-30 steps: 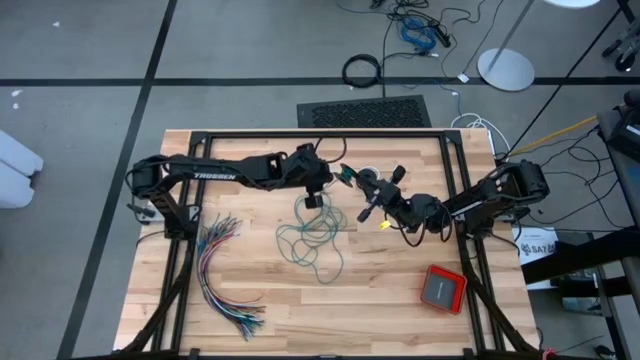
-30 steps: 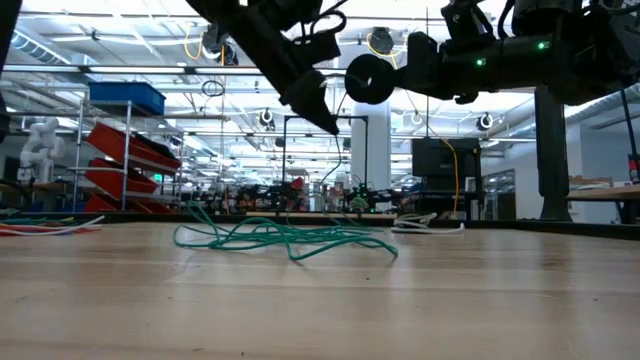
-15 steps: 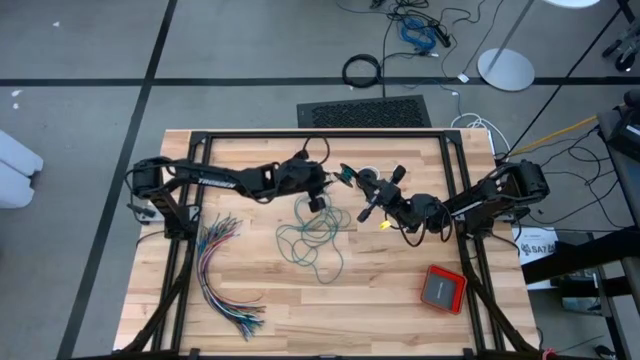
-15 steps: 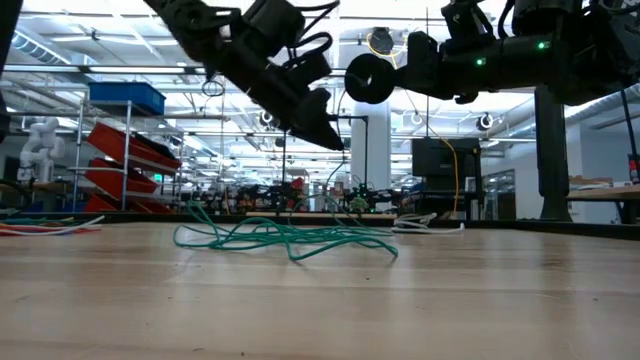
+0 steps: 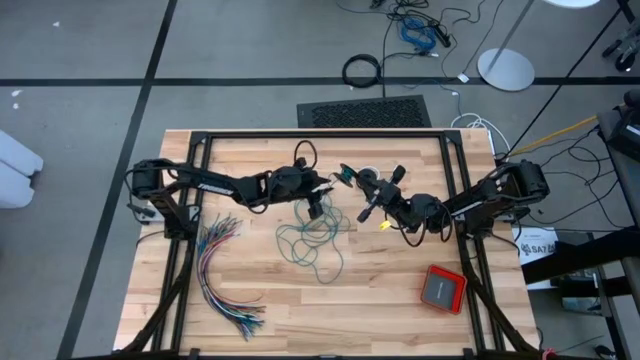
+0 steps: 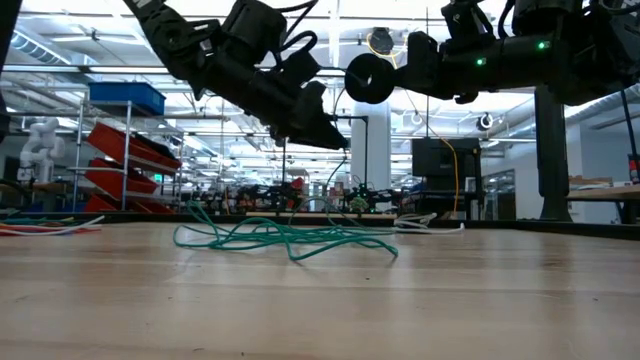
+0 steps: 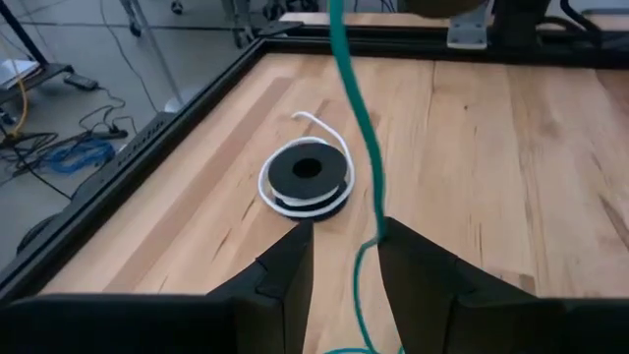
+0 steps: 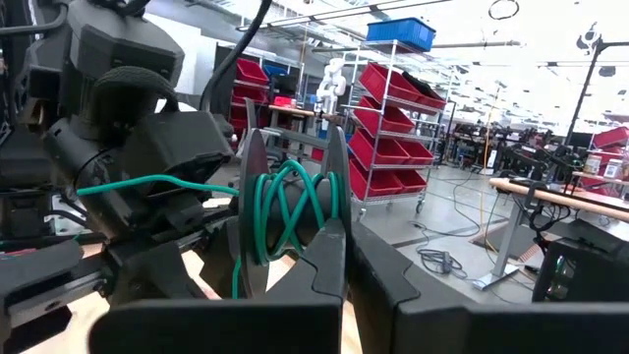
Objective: Coil cords
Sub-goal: Coil the green wire onto the spool
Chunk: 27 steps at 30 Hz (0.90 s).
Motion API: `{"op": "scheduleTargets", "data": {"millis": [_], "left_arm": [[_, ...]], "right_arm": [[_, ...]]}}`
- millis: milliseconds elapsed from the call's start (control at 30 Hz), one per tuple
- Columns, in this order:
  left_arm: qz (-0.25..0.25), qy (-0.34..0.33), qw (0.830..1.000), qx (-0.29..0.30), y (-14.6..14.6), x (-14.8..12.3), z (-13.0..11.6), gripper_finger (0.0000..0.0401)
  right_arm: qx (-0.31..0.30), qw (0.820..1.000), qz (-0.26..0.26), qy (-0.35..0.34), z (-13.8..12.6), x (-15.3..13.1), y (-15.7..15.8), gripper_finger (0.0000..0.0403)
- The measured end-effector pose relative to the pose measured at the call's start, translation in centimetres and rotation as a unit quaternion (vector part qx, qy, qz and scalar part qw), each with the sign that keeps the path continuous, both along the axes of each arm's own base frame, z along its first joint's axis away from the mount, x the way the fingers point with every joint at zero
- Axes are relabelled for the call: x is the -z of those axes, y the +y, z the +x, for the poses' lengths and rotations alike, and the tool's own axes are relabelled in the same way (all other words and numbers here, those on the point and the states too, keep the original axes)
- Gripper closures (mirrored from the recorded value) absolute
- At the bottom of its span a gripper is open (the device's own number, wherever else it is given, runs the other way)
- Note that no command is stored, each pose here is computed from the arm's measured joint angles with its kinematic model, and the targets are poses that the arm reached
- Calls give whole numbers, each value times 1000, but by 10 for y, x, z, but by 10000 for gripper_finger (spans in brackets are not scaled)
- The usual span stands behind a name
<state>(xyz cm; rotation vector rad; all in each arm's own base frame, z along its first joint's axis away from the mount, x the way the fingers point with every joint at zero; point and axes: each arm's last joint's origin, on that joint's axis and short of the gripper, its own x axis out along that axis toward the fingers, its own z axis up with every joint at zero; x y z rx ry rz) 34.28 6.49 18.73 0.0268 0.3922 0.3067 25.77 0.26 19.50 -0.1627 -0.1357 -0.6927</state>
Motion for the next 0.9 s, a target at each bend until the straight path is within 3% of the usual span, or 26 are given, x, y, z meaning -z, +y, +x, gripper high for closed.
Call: {"op": "scheduleTargets", "data": {"millis": [300,900], "left_arm": [[-6,-28,1000,-12,-1,7,-7,284],[-26,-70,996,-38,2,30,4,394]], "right_arm": [[0,1000,1,-1,0,0,0,403],[-2,1000,2,-13,0,-2,0,403]]}}
